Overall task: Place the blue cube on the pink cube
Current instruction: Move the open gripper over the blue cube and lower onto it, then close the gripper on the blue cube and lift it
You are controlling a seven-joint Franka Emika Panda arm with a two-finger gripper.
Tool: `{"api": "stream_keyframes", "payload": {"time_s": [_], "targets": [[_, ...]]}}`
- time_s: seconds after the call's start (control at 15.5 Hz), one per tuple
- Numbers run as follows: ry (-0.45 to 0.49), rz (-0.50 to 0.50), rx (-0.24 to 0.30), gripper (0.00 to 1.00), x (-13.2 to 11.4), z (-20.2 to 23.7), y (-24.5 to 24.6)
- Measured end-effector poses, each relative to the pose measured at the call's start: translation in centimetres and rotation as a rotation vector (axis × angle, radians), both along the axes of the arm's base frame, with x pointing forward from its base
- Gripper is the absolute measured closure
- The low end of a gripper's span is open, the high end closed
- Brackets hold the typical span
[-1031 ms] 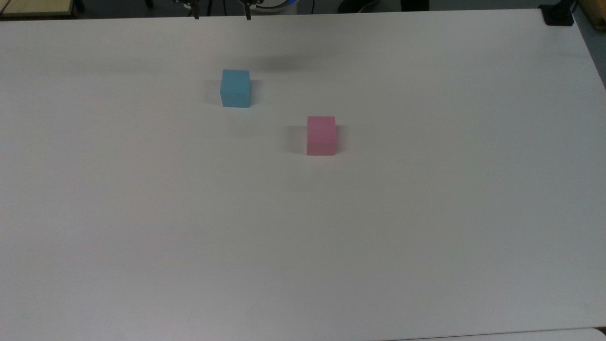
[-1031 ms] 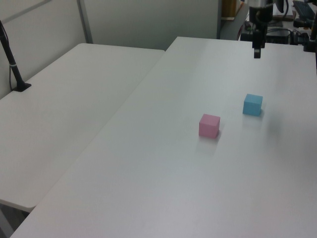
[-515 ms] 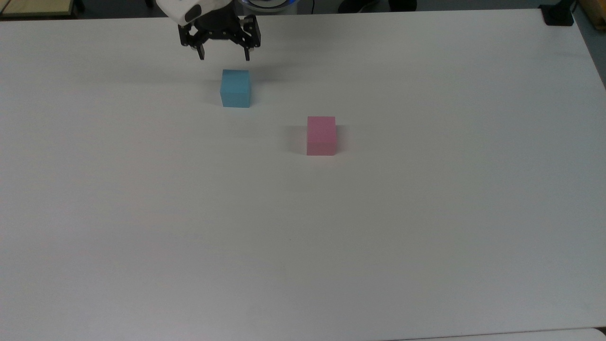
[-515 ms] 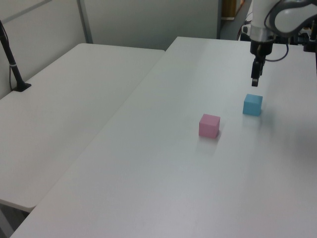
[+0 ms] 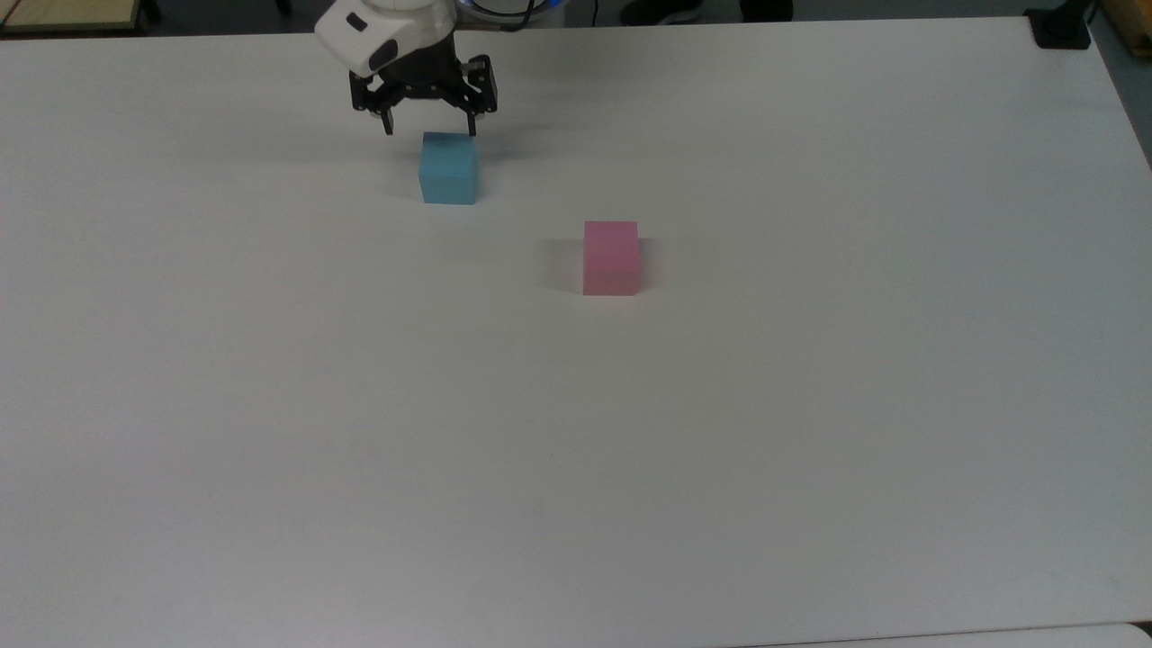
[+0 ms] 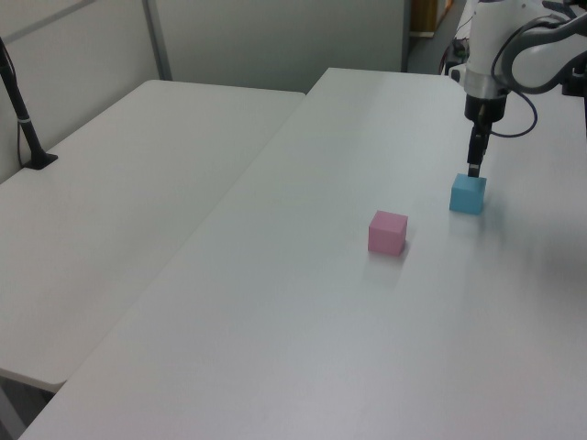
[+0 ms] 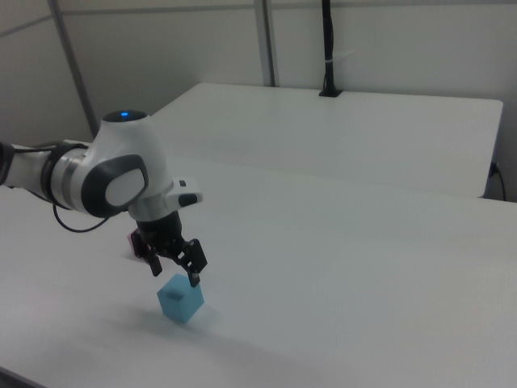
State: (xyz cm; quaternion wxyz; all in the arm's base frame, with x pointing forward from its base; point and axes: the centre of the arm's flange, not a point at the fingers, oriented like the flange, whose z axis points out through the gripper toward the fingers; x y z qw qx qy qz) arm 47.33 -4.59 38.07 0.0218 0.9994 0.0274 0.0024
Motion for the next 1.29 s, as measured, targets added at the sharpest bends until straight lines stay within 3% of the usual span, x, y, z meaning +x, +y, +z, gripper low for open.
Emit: {"api": "stream_keyframes", "payload": {"time_s": [0.26,0.84,1.1,1.29], "targets": [[0.007,0.025,0.001,0.0,0.6,-2.9,1.0],[0.039,0.067,-0.018,0.04,0.8,-4.6,2.1],[0.031,0.054,-0.019,0.42,0.9,-4.2,1.7],[0.033,0.037,-0.02,0.44,1.3,-3.5,1.5]]}}
